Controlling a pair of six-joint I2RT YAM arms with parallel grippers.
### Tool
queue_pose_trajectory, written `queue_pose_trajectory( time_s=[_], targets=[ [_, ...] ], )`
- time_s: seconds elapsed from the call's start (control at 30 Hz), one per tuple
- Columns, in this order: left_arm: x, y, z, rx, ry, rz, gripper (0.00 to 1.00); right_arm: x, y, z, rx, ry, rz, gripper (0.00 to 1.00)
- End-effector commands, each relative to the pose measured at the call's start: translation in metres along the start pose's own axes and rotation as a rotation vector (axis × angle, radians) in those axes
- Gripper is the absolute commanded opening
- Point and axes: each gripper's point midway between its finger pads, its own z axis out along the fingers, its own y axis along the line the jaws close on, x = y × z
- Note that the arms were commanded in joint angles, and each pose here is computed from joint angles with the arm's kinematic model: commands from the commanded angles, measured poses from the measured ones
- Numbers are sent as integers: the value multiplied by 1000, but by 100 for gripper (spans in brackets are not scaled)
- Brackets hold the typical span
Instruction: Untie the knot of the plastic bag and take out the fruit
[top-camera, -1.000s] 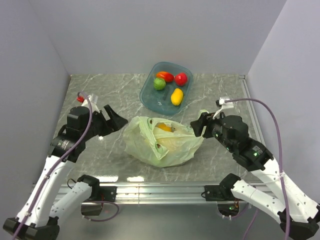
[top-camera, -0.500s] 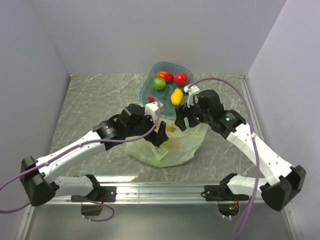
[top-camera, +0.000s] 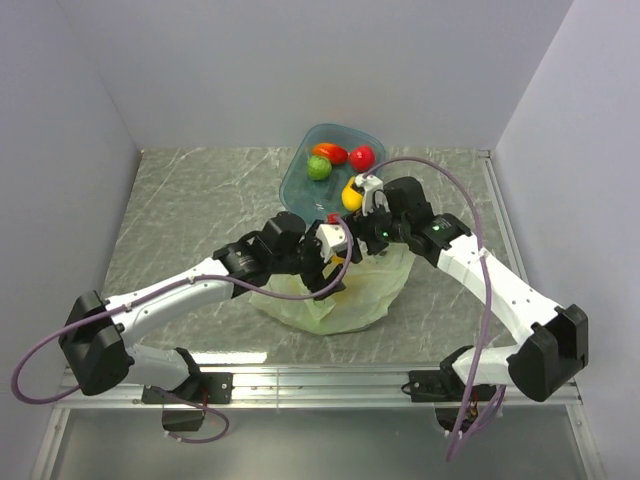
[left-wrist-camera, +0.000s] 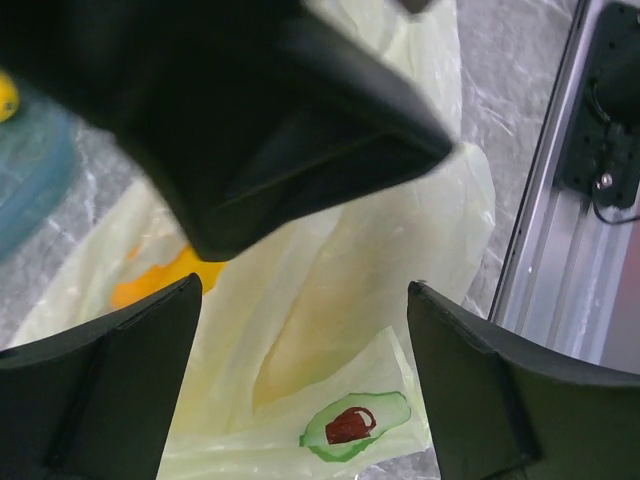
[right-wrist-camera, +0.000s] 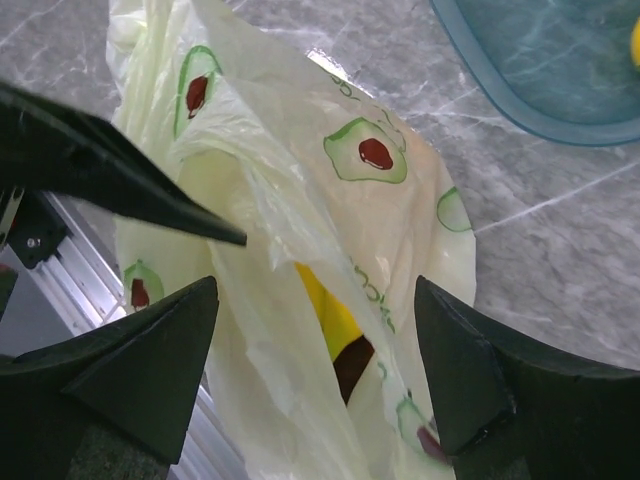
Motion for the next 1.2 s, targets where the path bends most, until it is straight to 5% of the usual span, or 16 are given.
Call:
queue_pose_trajectory(
  time_s=[0.0, 0.23, 0.33, 0.37, 0.43, 0.47, 0.57, 0.63, 0.83, 1.0, 1.1, 1.13, 1.17],
  targets=[
    [-7, -11, 6, 78, -57, 88, 88, -8, -3, 13, -13, -50, 22, 85],
    [23, -14, 27, 108, 0, 43, 86, 3, -17, 30, 29, -46, 41, 70],
    [34, -17, 34, 117, 21, 10, 81, 7, -18, 34, 34, -45, 50, 46],
    [36, -21, 34, 125, 20, -4, 74, 7, -19, 34, 36, -46, 56, 32],
    [45, -28, 34, 149, 30, -25, 55, 7, -20, 34, 41, -55, 60, 20],
    [45, -34, 34, 163, 30, -43, 37, 5, -21, 32, 49, -65, 64, 11],
    [53, -54, 28, 195, 33, -61, 7, -7, -28, 29, 102, -104, 69, 0],
    [68, -77, 22, 233, 73, -130, 1, -19, -42, 25, 168, -141, 82, 0],
    [114, -156, -14, 352, 167, -293, 1, -57, -101, 22, 376, -241, 206, 0],
    [158, -175, -34, 278, 220, -439, 0, -71, -117, 38, 379, -245, 273, 0],
    [141, -166, -41, 213, 136, -474, 18, -66, -95, 47, 310, -218, 260, 0],
    [131, -162, -46, 197, 103, -474, 23, -65, -89, 45, 308, -217, 251, 10],
    [113, -157, -47, 174, 58, -475, 48, -72, -82, 33, 310, -238, 235, 20]
  ],
)
